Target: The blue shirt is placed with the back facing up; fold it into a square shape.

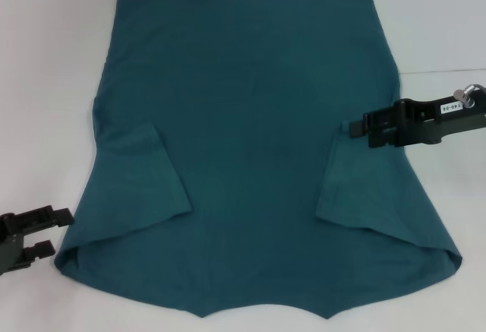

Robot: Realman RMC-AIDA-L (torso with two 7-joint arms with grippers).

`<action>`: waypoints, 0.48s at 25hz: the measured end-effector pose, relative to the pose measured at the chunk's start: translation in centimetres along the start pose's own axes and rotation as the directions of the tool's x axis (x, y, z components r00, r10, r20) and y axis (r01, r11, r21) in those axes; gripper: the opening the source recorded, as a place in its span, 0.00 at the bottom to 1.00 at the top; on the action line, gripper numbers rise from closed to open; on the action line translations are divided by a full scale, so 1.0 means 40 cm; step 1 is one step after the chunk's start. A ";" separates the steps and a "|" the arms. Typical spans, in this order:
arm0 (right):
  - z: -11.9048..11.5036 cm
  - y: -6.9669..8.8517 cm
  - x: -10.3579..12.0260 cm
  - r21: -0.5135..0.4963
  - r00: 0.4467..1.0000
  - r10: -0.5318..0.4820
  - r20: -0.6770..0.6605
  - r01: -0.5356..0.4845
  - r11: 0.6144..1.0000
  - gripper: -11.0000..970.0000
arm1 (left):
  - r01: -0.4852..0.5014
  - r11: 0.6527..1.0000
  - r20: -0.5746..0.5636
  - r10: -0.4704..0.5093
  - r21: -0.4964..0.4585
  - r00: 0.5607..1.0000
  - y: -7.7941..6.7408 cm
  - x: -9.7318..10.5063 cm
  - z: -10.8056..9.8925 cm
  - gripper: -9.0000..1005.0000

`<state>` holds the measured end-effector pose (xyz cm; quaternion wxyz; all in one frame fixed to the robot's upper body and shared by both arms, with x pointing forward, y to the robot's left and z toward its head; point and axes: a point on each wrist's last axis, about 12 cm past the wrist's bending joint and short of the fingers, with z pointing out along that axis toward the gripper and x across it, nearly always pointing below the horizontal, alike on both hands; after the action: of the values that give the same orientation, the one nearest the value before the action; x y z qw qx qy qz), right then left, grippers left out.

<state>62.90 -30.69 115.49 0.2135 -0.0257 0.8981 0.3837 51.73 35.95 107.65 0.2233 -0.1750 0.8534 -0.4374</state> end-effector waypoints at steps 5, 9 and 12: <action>0.000 -0.001 0.001 0.001 1.000 -0.001 -0.001 0.001 1.000 0.60 | -0.019 0.999 0.033 0.020 -0.035 0.999 0.014 -0.004 0.002 0.81; 0.000 -0.001 0.002 0.001 1.000 0.000 -0.001 0.000 1.000 0.60 | -0.023 0.996 0.041 0.027 -0.082 0.999 0.025 -0.009 0.008 0.81; -0.001 -0.002 0.002 0.000 1.000 0.002 0.000 -0.002 1.000 0.60 | -0.020 0.995 0.042 0.024 -0.101 0.999 0.031 -0.007 0.015 0.81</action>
<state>62.82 -30.78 115.42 0.2133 -0.0248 0.8981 0.3838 52.14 36.39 106.38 0.2372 -0.1860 0.8711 -0.3876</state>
